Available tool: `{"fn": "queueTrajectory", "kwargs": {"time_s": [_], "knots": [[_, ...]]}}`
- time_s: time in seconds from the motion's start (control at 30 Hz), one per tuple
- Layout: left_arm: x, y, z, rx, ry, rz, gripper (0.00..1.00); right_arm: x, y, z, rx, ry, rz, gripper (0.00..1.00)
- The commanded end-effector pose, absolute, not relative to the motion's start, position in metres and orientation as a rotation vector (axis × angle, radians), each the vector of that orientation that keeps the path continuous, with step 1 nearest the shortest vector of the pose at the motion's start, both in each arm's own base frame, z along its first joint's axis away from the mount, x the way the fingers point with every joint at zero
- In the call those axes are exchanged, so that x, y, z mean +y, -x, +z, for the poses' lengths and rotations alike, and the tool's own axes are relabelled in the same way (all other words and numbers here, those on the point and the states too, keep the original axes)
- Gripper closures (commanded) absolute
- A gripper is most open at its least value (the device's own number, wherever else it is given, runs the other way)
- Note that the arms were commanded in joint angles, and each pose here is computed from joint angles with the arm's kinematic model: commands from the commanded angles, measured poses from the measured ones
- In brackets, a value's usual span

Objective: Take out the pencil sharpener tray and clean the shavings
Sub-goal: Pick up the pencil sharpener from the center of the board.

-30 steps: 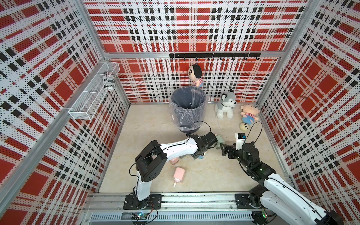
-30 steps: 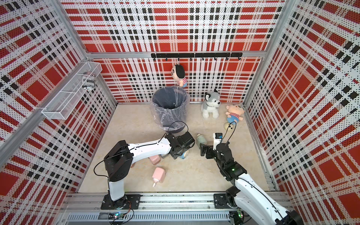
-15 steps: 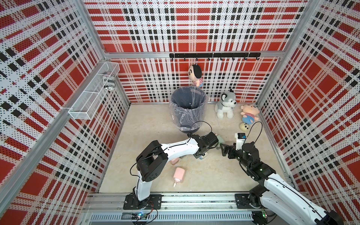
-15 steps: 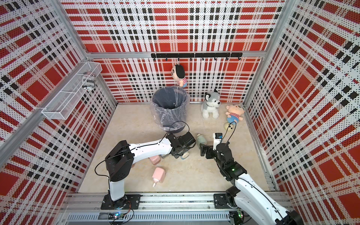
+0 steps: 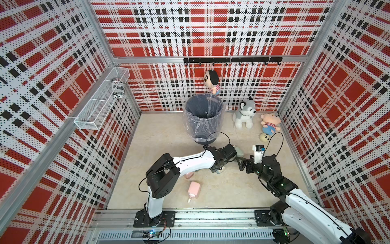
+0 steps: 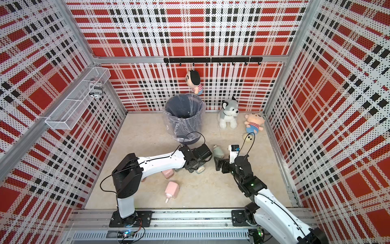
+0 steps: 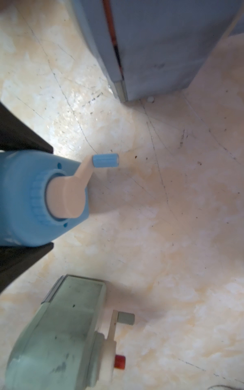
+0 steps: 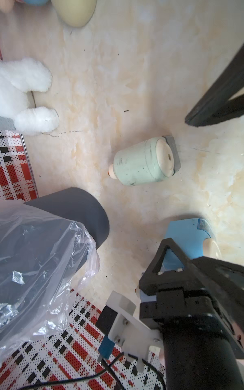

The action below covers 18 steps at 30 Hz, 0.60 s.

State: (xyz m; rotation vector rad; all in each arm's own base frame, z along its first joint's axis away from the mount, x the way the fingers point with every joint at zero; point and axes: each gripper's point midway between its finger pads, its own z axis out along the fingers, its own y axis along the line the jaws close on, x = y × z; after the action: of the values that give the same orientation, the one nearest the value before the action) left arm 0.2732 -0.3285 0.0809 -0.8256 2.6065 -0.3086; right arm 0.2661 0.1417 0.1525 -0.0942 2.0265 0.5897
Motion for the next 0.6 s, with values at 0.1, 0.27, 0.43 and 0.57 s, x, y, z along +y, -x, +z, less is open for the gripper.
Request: {"fn": "queueTrajectory", "kwargs": {"time_s": [0.1, 0.27, 0.43, 0.57], "knots": [[-0.302, -0.275, 0.138, 2.517, 0.868, -0.43, 0.79, 0.169, -0.257, 0.168, 1.925, 0.217, 0.665, 0.0], [-0.281, -0.279, 0.167, 2.479, 0.886, -0.497, 0.79, 0.196, -0.24, 0.179, 1.836, 0.349, 0.652, 0.0], [-0.252, -0.285, 0.186, 2.452, 0.925, -0.532, 0.79, 0.219, -0.228, 0.183, 1.762, 0.461, 0.558, 0.0], [-0.236, -0.288, 0.195, 2.44, 0.944, -0.553, 0.8, 0.241, -0.221, 0.18, 1.745, 0.565, 0.505, 0.0]]}}
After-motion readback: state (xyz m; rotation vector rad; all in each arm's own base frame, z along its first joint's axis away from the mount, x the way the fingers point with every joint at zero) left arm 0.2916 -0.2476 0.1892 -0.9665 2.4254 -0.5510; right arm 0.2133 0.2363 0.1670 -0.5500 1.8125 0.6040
